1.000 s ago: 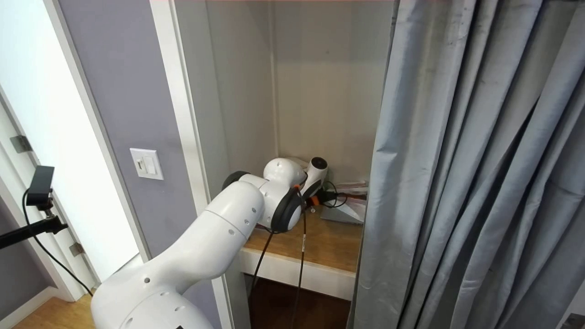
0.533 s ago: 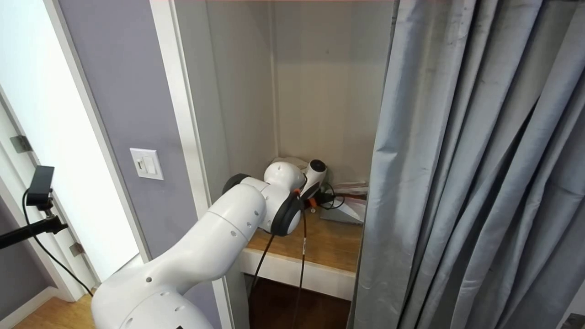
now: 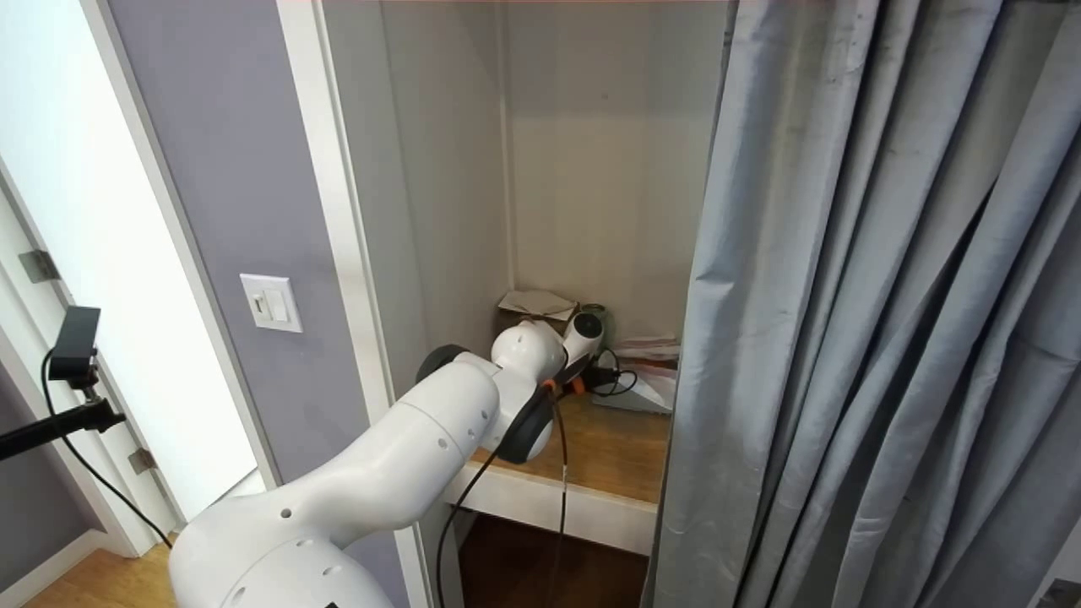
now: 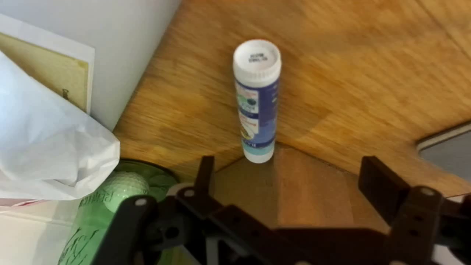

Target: Move the white object forward and put it upright

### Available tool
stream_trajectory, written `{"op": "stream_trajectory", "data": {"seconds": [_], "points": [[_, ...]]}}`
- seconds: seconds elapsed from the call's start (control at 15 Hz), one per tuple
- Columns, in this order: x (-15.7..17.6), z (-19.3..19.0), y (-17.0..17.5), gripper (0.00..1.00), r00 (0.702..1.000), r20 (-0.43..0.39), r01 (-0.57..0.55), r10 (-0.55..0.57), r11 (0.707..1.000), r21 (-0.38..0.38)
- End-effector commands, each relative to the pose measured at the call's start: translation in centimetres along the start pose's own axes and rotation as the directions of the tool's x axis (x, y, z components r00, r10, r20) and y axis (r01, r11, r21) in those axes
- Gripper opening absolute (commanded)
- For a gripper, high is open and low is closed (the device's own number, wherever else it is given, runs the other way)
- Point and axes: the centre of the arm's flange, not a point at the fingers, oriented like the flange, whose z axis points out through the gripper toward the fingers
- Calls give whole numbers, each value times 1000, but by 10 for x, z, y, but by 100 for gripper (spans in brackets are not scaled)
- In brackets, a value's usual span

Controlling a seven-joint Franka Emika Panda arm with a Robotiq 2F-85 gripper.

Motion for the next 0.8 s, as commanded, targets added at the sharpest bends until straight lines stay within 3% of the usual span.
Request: {"op": "stream_trajectory", "data": {"seconds": [0.0,0.07,0.13,0.2,0.73], "points": [[1,20,23,100,999,-36,12,-13,1000,-26],[-2,22,24,99,999,-35,14,-14,1000,-23],[-3,24,25,76,999,-35,16,-17,1000,-22],[-5,25,25,73,999,-33,21,-21,1000,-19],[-9,23,20,15,1000,12,24,-24,999,25]]}}
